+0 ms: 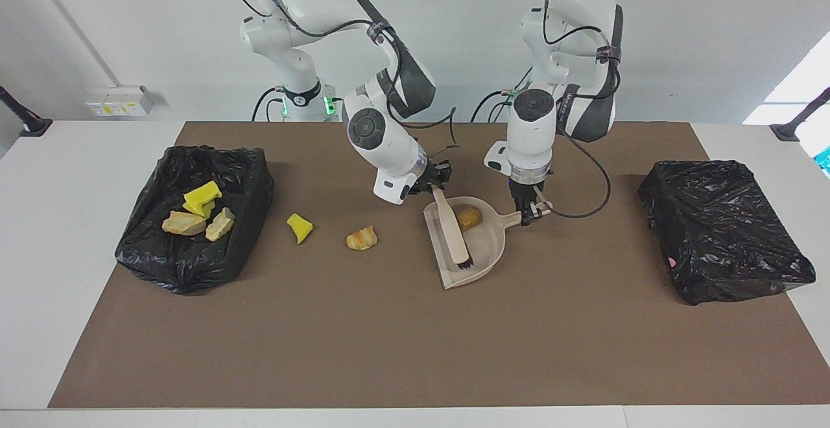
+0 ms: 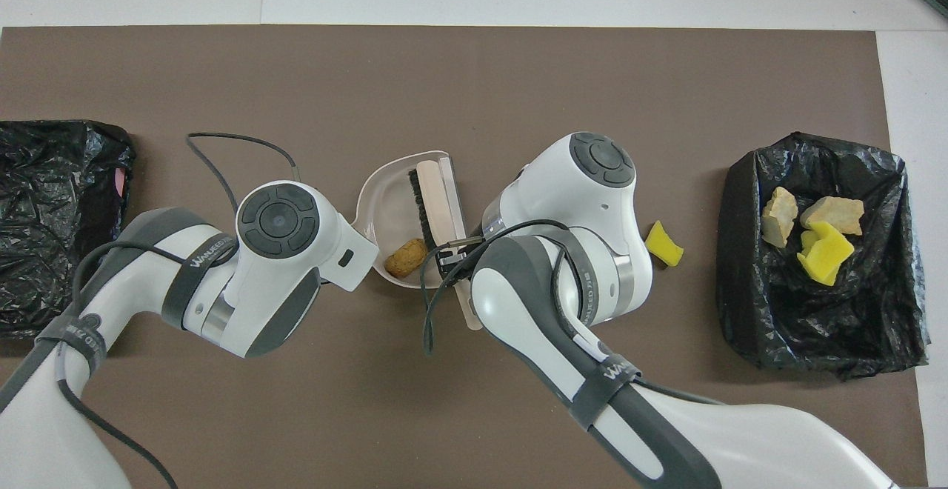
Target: Sweep and dump trash in bin
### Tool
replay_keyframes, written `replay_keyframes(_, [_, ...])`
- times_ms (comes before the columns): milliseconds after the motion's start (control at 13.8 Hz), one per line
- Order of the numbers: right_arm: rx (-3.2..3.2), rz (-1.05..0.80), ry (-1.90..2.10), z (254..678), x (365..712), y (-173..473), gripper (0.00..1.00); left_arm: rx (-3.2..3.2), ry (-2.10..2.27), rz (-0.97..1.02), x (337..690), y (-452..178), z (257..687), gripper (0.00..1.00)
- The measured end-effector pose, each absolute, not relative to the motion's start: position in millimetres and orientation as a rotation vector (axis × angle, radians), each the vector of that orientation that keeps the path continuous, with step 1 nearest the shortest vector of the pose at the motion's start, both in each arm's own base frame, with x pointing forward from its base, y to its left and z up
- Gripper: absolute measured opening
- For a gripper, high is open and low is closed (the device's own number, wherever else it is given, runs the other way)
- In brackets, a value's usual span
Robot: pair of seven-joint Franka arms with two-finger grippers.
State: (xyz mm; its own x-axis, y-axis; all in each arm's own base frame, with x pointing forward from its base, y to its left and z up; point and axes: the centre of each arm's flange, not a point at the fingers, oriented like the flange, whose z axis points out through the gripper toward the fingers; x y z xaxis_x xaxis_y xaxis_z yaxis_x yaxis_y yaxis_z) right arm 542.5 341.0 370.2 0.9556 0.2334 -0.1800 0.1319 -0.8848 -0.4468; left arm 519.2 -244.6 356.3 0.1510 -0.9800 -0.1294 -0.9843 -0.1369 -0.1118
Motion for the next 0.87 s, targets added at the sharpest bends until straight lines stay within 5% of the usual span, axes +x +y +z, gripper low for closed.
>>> replay_keyframes(579, [-2.908, 0.330, -0.087, 447, 568, 188, 0.26, -2.249, 1.942, 0.037, 519, -245, 356, 0.31])
replay_keyframes(869, [-3.090, 0.422, 0.049, 444, 565, 134, 0.26, -2.249, 1.941, 0.037, 519, -245, 356, 0.31])
